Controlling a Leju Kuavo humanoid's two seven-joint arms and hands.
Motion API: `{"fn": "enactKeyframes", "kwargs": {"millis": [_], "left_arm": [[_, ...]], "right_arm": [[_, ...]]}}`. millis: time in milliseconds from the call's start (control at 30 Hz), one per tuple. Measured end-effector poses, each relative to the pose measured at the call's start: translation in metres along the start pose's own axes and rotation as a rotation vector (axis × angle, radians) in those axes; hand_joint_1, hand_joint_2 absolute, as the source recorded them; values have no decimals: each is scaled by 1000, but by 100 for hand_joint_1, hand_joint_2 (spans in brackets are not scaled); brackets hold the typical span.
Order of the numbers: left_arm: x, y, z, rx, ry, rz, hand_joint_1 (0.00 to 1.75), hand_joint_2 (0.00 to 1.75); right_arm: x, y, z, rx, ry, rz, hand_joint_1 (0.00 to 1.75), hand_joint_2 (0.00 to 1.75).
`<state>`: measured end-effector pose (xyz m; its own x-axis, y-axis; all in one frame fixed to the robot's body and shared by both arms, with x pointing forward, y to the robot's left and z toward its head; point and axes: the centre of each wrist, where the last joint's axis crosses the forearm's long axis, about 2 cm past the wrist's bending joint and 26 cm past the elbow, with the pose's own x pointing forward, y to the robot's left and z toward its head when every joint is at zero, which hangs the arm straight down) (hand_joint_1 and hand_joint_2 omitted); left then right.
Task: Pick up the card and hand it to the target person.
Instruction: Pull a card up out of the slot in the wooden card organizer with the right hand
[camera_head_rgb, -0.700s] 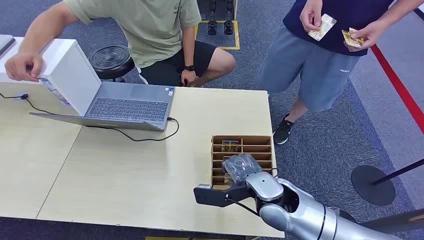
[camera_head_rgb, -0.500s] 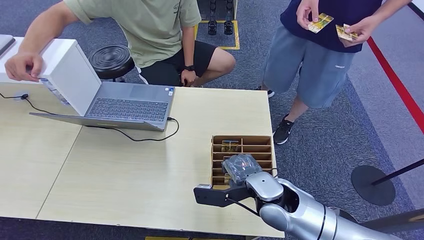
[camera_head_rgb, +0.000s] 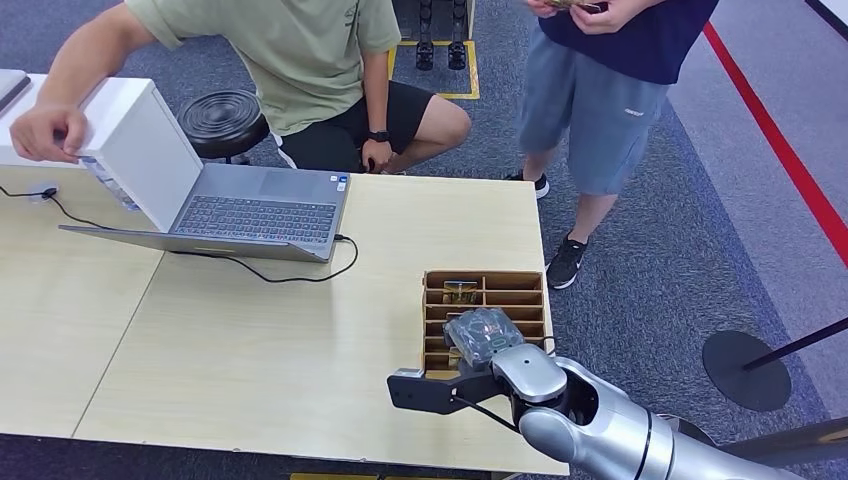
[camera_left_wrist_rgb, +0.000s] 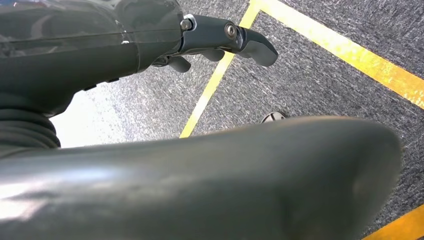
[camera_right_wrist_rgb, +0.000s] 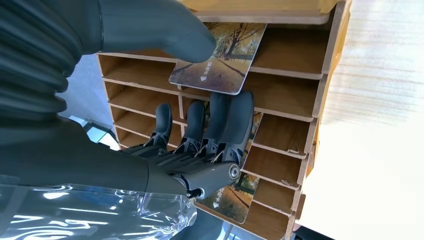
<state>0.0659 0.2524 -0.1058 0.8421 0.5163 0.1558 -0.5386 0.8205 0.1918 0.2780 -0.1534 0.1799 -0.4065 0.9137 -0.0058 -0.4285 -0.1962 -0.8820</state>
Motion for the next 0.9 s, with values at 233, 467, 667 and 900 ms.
{"fn": "enactKeyframes", "kwargs": {"millis": [233, 467, 667, 900], "left_arm": [[0, 1, 0, 1, -2, -1, 0, 0], [0, 1, 0, 1, -2, 0, 0, 0], [1, 2, -1, 1, -4, 0, 0, 0], [2, 4, -2, -7, -21, -18, 0, 87]], "right_arm": [[0, 0, 0, 7, -2, -1, 162, 175], [0, 0, -1, 11, -3, -2, 175, 175], [0, 1, -2, 10, -7, -5, 173, 175], [-1, 2, -3, 11, -10, -5, 175, 175]]}}
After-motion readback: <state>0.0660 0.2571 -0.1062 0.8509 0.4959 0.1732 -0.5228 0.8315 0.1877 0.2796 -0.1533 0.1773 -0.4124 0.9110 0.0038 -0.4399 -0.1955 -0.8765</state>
